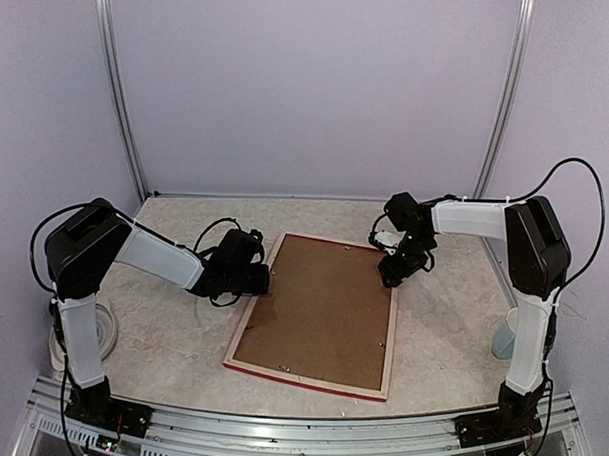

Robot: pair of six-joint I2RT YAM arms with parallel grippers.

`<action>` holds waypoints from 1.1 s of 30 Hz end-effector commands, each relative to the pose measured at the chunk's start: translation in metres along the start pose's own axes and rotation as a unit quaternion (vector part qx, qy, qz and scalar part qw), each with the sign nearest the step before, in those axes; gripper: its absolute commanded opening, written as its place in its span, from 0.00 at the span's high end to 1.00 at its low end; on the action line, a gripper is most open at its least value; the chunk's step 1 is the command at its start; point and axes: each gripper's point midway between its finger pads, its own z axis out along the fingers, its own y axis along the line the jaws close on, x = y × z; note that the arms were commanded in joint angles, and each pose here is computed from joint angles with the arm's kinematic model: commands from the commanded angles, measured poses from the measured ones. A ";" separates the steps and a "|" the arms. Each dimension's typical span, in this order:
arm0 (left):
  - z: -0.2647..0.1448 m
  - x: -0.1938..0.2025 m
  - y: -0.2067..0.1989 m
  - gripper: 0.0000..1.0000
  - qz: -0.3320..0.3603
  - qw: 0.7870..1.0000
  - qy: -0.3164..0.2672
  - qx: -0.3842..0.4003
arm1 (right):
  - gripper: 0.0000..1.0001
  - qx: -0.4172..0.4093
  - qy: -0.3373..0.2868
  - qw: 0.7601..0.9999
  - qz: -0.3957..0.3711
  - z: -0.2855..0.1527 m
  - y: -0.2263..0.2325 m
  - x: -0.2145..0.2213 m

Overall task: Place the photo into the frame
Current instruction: Press the fastener onto the backboard.

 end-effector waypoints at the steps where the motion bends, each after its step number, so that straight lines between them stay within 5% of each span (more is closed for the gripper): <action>1: 0.008 0.080 0.007 0.97 0.036 0.991 0.129 0.002 | 0.39 -0.055 0.015 0.998 0.000 -0.006 0.018 0.013; 10: 0.009 0.081 0.006 0.97 0.037 0.991 0.131 0.003 | 0.45 -0.003 0.052 0.999 0.004 0.008 0.004 0.023; 21: 0.011 0.082 0.005 0.98 0.039 0.990 0.133 0.005 | 0.67 0.039 0.059 0.997 0.005 0.013 -0.010 0.022; 28: 0.011 0.083 0.005 0.98 0.040 0.990 0.133 0.005 | 0.66 0.035 0.059 0.998 0.003 0.014 -0.006 0.020; 33: 0.011 0.082 0.005 0.97 0.039 0.990 0.132 0.005 | 0.53 0.000 0.023 1.000 0.012 0.001 0.006 0.002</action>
